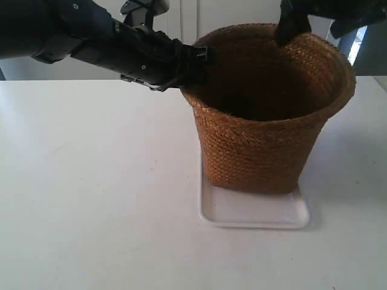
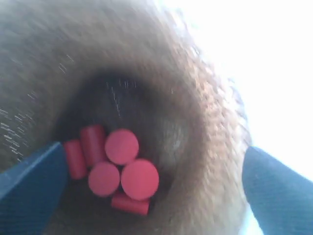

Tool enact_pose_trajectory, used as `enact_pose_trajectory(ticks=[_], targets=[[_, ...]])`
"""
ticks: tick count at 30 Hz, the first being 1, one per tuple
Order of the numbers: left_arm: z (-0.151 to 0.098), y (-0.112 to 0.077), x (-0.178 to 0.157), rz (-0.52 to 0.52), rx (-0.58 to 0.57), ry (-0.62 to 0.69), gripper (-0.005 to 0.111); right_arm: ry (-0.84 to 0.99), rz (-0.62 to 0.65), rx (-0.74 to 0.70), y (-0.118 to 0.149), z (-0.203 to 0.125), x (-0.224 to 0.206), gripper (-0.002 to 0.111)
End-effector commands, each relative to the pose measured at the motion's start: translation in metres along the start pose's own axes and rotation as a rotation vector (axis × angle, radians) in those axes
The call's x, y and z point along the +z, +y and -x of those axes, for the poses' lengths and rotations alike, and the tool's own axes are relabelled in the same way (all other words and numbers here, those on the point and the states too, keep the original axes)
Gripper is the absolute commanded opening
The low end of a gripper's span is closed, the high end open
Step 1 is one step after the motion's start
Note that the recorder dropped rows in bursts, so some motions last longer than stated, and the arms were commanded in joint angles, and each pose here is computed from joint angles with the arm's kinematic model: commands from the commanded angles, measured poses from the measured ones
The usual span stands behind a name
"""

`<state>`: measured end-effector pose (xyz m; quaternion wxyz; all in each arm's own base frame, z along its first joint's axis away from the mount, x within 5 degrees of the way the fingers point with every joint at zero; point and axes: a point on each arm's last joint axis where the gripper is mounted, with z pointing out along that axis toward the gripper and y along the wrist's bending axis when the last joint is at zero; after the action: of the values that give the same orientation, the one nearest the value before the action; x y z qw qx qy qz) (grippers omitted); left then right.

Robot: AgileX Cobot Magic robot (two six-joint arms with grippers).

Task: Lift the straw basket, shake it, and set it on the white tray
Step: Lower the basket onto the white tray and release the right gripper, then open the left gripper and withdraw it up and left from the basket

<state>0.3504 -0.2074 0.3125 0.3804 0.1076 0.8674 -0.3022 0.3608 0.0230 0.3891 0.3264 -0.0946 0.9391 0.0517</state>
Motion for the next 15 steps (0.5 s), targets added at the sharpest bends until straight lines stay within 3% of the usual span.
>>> enact_pose_trajectory(ticks=[1,9,15], targets=[[0.003,-0.005,-0.003,-0.013,0.017,-0.008,0.058,-0.135,-0.009,-0.027,0.006,0.005,-0.036,0.091],[0.001,-0.005,-0.004,-0.01,0.031,0.015,0.06,-0.189,-0.016,-0.035,0.008,0.005,-0.056,0.091],[0.001,-0.002,-0.005,-0.008,0.027,0.024,0.079,-0.186,-0.015,-0.035,0.009,0.004,-0.058,0.091]])
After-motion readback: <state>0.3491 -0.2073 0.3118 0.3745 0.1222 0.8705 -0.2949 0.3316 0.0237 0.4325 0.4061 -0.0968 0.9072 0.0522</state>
